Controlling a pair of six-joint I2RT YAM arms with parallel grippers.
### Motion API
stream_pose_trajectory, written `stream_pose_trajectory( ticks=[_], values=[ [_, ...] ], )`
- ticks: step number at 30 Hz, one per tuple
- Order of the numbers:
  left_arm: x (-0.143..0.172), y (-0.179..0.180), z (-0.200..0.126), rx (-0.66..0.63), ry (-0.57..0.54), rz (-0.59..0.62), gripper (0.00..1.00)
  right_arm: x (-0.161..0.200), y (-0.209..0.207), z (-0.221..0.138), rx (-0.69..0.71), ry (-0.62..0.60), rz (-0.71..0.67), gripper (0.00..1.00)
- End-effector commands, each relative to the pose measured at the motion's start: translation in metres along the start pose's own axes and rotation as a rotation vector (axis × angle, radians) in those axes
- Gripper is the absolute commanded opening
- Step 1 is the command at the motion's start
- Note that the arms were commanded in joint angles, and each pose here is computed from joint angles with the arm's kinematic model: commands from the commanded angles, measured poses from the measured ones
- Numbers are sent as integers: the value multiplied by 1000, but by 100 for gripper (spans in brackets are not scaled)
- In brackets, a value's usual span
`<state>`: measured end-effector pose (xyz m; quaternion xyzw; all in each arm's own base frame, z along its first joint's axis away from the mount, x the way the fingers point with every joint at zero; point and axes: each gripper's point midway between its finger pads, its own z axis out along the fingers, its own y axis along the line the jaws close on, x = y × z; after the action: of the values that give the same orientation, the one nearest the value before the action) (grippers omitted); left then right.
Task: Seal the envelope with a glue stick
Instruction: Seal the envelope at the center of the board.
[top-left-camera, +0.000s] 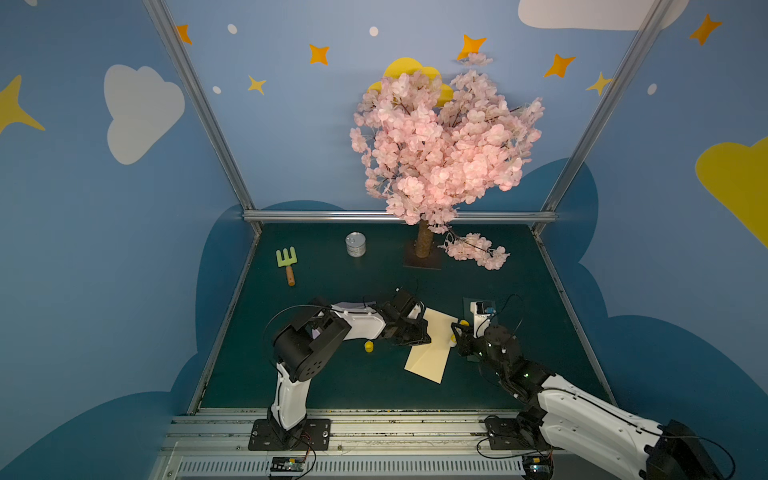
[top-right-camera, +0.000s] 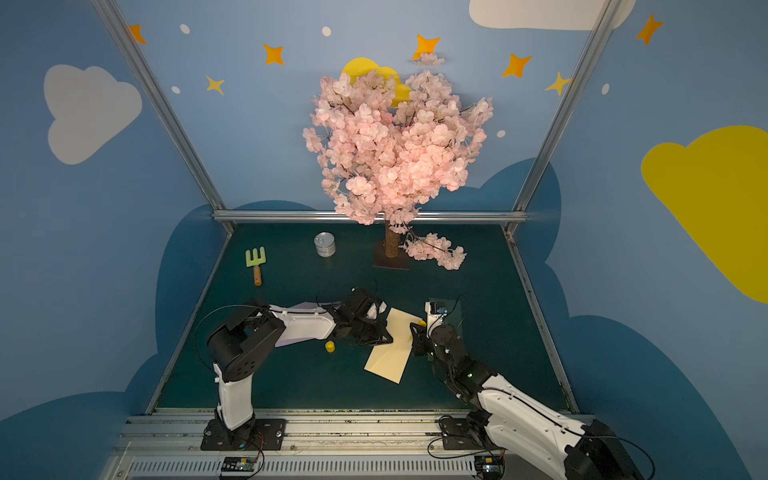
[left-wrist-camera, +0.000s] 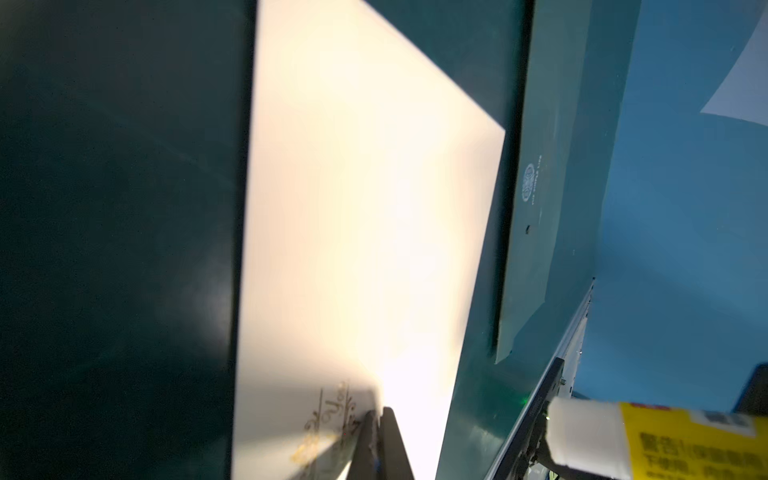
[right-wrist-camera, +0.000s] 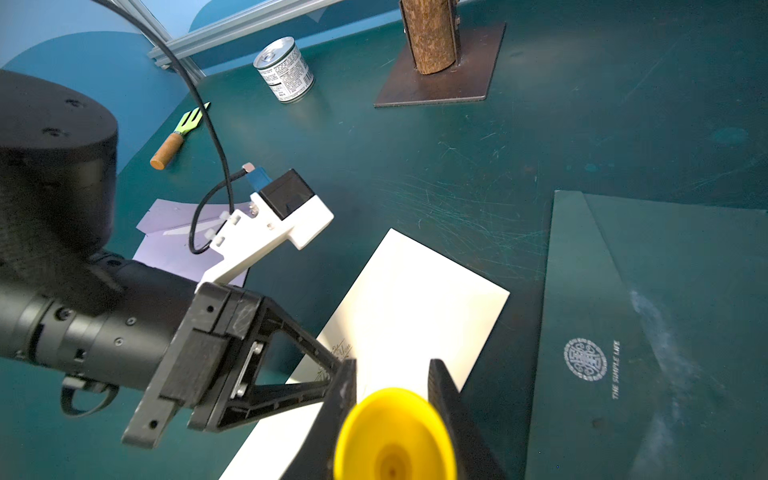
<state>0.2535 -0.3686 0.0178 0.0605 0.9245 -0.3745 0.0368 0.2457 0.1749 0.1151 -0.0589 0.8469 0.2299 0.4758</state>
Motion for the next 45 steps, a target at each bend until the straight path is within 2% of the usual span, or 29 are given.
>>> stream_pose_trajectory(
  ticks=[1,8,16,23,29,36,39,45],
  values=[
    [47,71,-8,-229,133,-106,3,-1,-4,-2,19,-8,-9,0],
    [57,63,-16,-206,157,-81,3,-1,-5,0,24,-7,-6,0],
    [60,46,7,-196,190,-50,3,-1,-4,0,21,-6,-7,0],
    [38,47,18,-222,161,-51,3,-3,-4,0,19,-10,-7,0],
    [16,37,7,-217,111,-37,3,0,-6,1,25,-4,-10,0],
    [5,3,-6,-96,77,-30,3,-6,-8,-2,38,-23,-13,0],
    [1,-11,0,-41,87,-21,3,-8,-13,-4,58,-32,-15,0],
    [2,-16,15,-31,116,-12,3,-11,-19,-10,76,-40,-14,0]
  ],
)
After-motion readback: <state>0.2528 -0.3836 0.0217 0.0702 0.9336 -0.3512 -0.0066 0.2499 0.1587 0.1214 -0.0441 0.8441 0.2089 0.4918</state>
